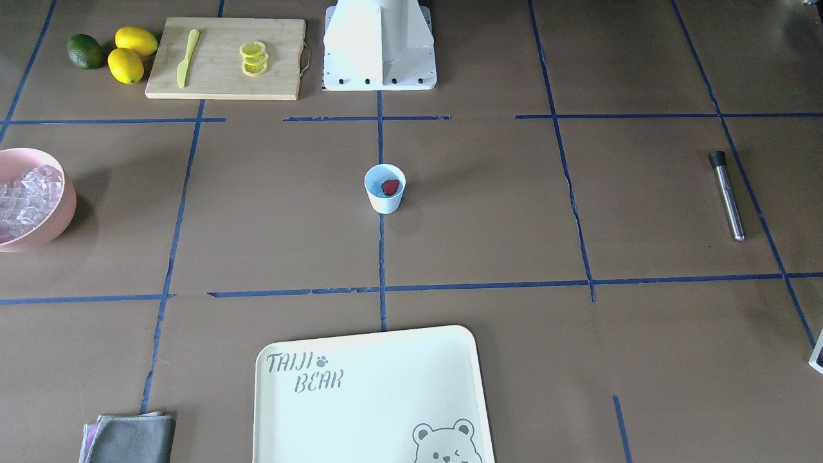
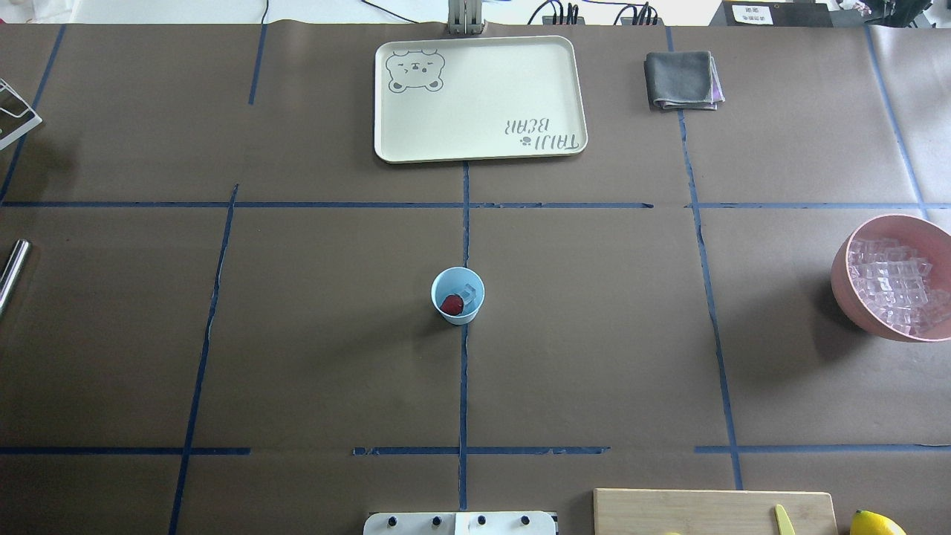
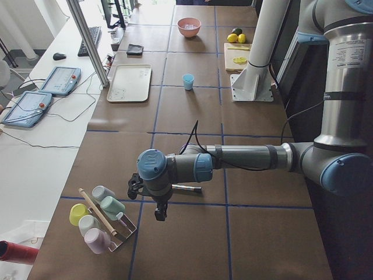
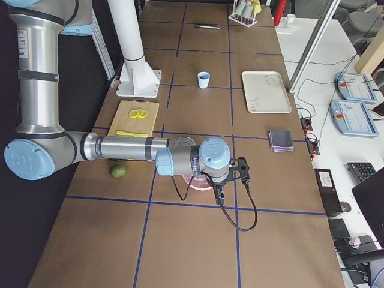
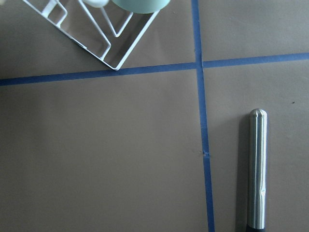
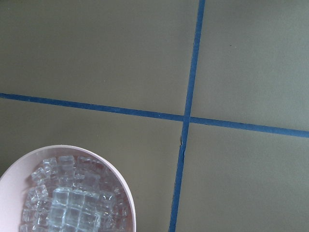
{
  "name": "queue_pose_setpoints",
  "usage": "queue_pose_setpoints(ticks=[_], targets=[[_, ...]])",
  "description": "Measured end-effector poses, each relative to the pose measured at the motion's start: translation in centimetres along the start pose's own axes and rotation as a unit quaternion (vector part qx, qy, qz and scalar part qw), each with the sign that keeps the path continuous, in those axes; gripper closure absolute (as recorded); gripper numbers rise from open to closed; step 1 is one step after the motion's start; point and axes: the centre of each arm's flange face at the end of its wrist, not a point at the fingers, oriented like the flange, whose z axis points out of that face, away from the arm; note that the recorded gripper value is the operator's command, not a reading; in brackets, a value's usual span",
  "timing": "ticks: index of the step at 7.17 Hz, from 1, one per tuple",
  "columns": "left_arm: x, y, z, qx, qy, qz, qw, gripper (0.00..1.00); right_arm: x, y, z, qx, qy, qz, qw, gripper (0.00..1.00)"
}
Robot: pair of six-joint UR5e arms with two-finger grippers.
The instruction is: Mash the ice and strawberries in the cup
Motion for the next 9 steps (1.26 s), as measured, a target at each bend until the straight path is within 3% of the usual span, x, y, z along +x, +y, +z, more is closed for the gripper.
queue_pose_setpoints(ticks=[9], targets=[[0.07, -0.01, -0.22, 0.003, 0.000, 0.002, 1.0000, 0.00, -0.03, 0.29, 0.00, 0.000, -0.001, 0.000, 1.0000, 0.00]])
